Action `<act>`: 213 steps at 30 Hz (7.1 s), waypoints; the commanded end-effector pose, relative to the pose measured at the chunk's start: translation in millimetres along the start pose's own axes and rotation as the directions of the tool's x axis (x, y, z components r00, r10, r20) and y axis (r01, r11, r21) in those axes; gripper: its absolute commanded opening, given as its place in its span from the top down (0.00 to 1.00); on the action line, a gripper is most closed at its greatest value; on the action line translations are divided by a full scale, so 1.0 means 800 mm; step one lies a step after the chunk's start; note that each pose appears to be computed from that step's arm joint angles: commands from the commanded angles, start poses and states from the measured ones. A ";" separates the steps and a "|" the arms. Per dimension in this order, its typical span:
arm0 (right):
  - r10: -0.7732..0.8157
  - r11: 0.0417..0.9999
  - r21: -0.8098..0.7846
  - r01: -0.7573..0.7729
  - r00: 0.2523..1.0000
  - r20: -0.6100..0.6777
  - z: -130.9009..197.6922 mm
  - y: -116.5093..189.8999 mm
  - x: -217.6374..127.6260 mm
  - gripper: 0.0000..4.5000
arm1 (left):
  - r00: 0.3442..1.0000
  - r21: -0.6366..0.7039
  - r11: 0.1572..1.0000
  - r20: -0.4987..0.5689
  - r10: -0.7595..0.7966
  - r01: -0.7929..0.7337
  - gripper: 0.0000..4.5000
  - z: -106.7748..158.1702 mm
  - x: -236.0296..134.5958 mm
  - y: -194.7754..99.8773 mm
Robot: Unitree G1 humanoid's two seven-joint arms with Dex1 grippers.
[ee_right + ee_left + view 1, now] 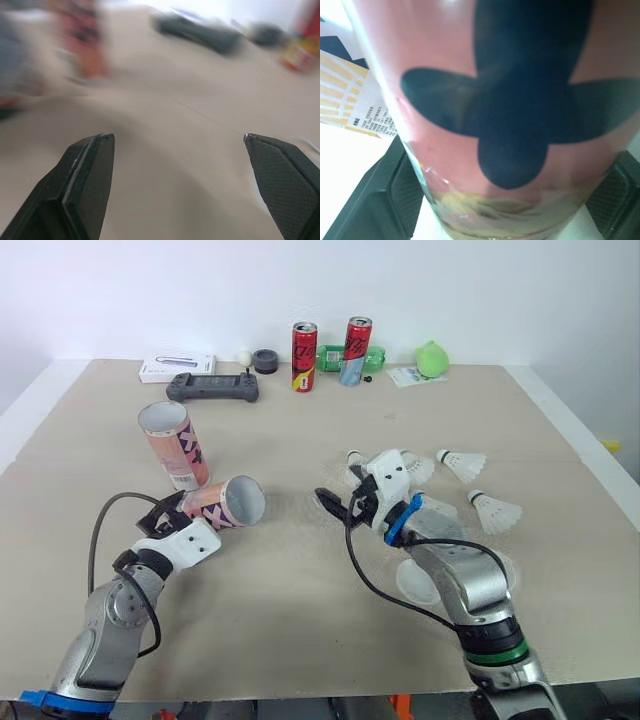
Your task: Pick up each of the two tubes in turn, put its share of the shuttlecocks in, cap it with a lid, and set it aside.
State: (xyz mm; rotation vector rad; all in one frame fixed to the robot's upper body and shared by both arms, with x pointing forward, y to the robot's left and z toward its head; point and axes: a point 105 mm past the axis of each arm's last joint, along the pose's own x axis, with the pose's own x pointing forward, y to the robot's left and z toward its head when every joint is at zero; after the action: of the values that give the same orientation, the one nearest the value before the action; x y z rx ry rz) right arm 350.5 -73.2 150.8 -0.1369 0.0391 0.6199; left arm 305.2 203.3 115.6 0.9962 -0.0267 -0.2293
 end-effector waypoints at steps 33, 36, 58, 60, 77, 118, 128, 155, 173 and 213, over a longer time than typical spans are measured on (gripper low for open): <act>0.597 0.796 -0.245 -0.554 0.786 0.162 0.086 0.076 -0.044 0.99 | 0.999 -0.020 0.999 0.046 -0.024 0.025 0.11 0.013 0.008 -0.012; 0.640 0.750 -0.295 -0.592 0.762 0.096 0.078 0.100 -0.036 0.99 | 0.998 -0.021 0.999 0.049 -0.027 0.028 0.11 0.014 0.010 -0.012; -0.082 0.990 -0.097 0.099 0.983 0.163 0.044 -0.022 -0.094 0.02 | 0.995 -0.036 0.998 0.082 -0.050 0.053 0.11 0.024 0.016 -0.017; -0.185 0.976 -0.086 0.201 0.969 0.161 0.041 -0.034 -0.115 0.02 | 0.994 -0.040 0.997 0.092 -0.060 0.064 0.11 0.027 0.017 -0.019; -0.415 0.894 0.132 0.428 0.903 -0.113 -0.045 -0.060 -0.155 0.02 | 0.990 -0.038 0.995 0.116 -0.083 0.088 0.11 0.030 0.024 -0.022; 0.628 0.774 -0.220 -0.594 0.765 0.146 0.090 0.114 -0.040 0.56 | 0.991 -0.047 0.997 0.115 -0.062 0.067 0.11 0.037 0.028 -0.023; 0.493 0.865 -0.103 -0.492 0.870 -0.017 0.059 0.010 -0.111 0.01 | 0.986 -0.111 0.991 0.154 -0.061 0.079 0.11 0.048 0.034 -0.030; 0.605 0.708 -0.362 -0.606 0.785 -0.131 0.127 0.010 -0.078 0.75 | 0.958 -0.184 0.967 0.258 -0.123 0.173 0.11 0.085 0.075 -0.051; 0.546 0.581 -0.546 -0.603 0.787 -0.288 0.087 0.064 0.014 0.98 | 0.956 -0.047 0.984 0.248 -0.155 0.172 0.11 0.102 0.075 -0.053; 0.455 0.689 -0.280 -0.669 0.700 -0.551 0.035 -0.076 -0.140 0.29 | 0.799 -0.449 0.767 0.585 -0.135 0.458 0.11 0.159 0.060 -0.070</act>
State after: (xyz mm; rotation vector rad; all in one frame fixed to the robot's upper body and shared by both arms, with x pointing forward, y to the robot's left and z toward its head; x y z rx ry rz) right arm 296.2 -177.9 192.7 -0.7002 0.3953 1.2251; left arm 331.0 61.9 120.9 0.3714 -0.2174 -0.7335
